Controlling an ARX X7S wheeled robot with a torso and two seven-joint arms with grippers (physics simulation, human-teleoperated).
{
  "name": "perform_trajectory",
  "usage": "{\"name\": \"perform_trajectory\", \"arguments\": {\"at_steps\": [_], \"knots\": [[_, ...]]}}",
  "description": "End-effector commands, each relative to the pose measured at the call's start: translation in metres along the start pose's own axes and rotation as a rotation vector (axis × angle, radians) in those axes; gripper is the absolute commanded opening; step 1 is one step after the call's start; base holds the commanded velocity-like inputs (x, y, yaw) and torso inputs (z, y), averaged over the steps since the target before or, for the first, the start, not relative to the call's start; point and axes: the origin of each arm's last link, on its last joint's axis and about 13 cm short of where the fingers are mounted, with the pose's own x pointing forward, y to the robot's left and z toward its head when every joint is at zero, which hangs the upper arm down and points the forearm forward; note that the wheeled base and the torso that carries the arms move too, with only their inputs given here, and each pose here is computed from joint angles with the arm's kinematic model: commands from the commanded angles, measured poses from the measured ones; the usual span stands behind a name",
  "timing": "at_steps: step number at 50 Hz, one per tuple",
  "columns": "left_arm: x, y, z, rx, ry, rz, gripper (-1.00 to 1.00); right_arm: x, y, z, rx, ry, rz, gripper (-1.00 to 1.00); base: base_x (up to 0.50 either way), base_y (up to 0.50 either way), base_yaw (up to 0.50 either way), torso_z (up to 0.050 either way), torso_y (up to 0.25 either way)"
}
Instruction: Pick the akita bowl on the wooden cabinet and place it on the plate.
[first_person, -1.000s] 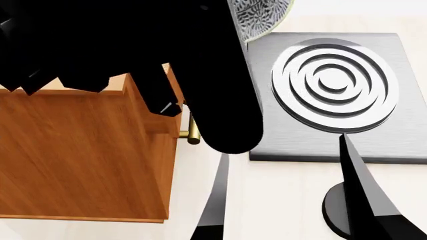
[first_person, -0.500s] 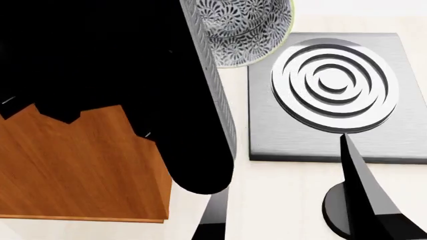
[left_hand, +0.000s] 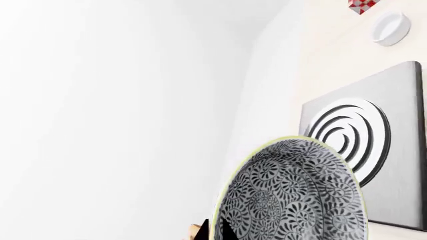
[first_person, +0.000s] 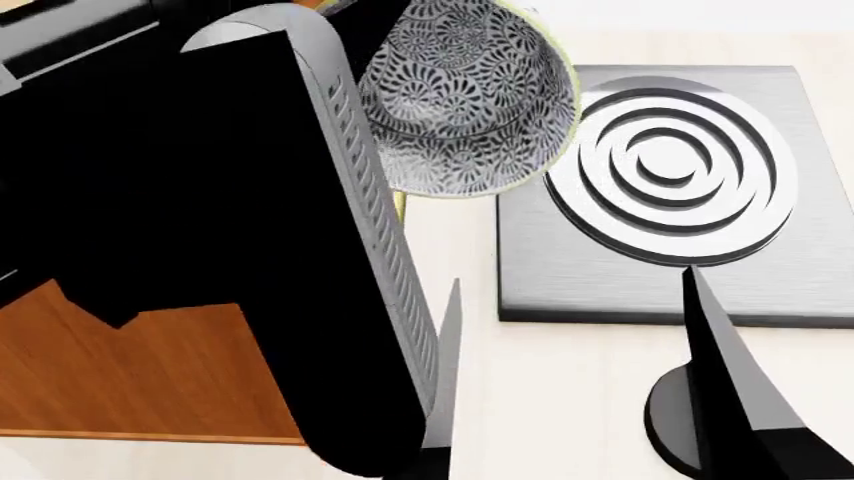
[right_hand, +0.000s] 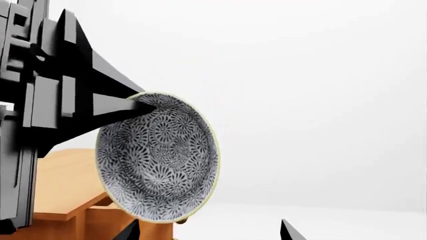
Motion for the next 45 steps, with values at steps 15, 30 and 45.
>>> {"name": "perform_trajectory", "arguments": {"at_steps": [15, 30, 45], "knots": [[-0.013, -0.003, -0.002, -0.010, -0.058, 0.012, -1.00, 0.001, -0.001, -0.002, -0.005, 0.006, -0.004, 1.00, 0.00, 0.00, 0.00, 0.000, 0.000], [-0.019, -0.007, 0.001, -0.010, -0.072, 0.004, -1.00, 0.001, -0.001, -0.003, -0.003, 0.009, -0.004, 1.00, 0.00, 0.00, 0.00, 0.001, 0.001], [-0.024, -0.015, -0.003, -0.029, -0.076, -0.011, -1.00, 0.001, -0.001, -0.003, -0.007, 0.009, -0.007, 1.00, 0.00, 0.00, 0.00, 0.000, 0.000]]}}
